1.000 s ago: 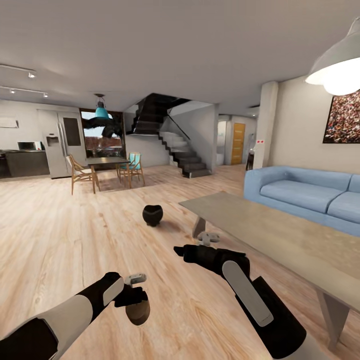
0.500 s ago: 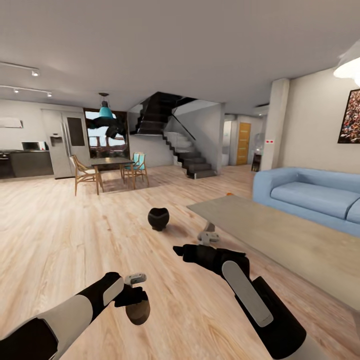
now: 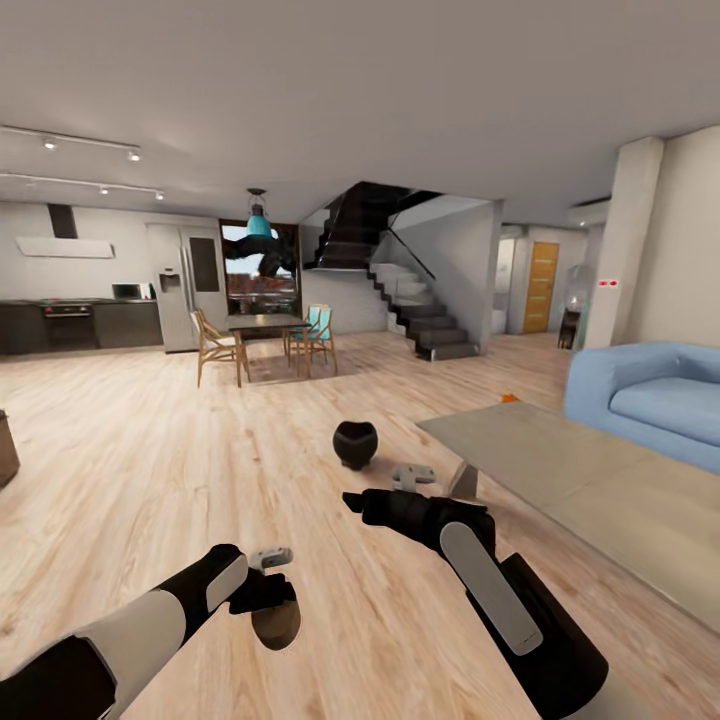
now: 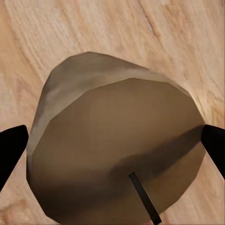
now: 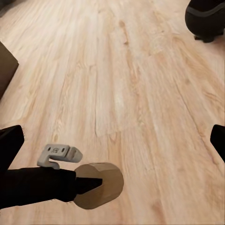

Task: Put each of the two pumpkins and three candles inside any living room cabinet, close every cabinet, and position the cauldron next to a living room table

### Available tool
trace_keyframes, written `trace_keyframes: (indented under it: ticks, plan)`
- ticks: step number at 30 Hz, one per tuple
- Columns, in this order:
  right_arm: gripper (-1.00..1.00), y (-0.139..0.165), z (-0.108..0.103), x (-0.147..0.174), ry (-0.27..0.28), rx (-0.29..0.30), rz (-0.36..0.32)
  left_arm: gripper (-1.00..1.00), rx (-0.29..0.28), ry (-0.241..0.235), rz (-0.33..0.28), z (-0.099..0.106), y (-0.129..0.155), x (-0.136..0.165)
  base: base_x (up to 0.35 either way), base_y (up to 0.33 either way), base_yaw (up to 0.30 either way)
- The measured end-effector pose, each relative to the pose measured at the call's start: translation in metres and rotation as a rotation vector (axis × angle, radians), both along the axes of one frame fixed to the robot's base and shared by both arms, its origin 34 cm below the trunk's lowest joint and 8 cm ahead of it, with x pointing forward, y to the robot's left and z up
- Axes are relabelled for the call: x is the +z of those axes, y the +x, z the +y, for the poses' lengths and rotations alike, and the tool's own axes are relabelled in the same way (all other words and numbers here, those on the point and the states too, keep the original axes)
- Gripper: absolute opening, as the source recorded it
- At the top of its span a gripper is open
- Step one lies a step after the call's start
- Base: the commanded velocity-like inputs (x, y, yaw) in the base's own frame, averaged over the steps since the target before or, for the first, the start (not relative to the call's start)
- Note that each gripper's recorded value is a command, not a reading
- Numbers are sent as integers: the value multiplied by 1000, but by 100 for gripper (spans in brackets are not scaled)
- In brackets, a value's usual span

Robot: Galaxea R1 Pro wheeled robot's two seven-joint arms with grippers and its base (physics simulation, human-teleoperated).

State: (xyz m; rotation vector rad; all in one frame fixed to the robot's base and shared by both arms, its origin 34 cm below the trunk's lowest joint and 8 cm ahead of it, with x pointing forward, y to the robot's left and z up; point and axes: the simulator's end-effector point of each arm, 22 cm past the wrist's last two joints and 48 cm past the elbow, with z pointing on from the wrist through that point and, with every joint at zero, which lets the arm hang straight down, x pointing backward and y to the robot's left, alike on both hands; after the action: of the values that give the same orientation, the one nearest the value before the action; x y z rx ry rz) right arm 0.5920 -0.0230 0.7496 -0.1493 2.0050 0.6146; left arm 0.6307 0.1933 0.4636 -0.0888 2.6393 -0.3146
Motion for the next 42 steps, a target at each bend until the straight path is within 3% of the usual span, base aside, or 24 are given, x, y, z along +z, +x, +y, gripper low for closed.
trace_keyframes:
  ticks: [17, 42]
  plan:
    - [100, -3, 6, -2, -12, 14, -1, -100, 0, 2, -1, 1, 0, 0, 334, 0, 276]
    - [100, -6, 9, -4, -18, 23, -2, -100, 0, 0, 0, 1, 0, -1, 336, 36, 14]
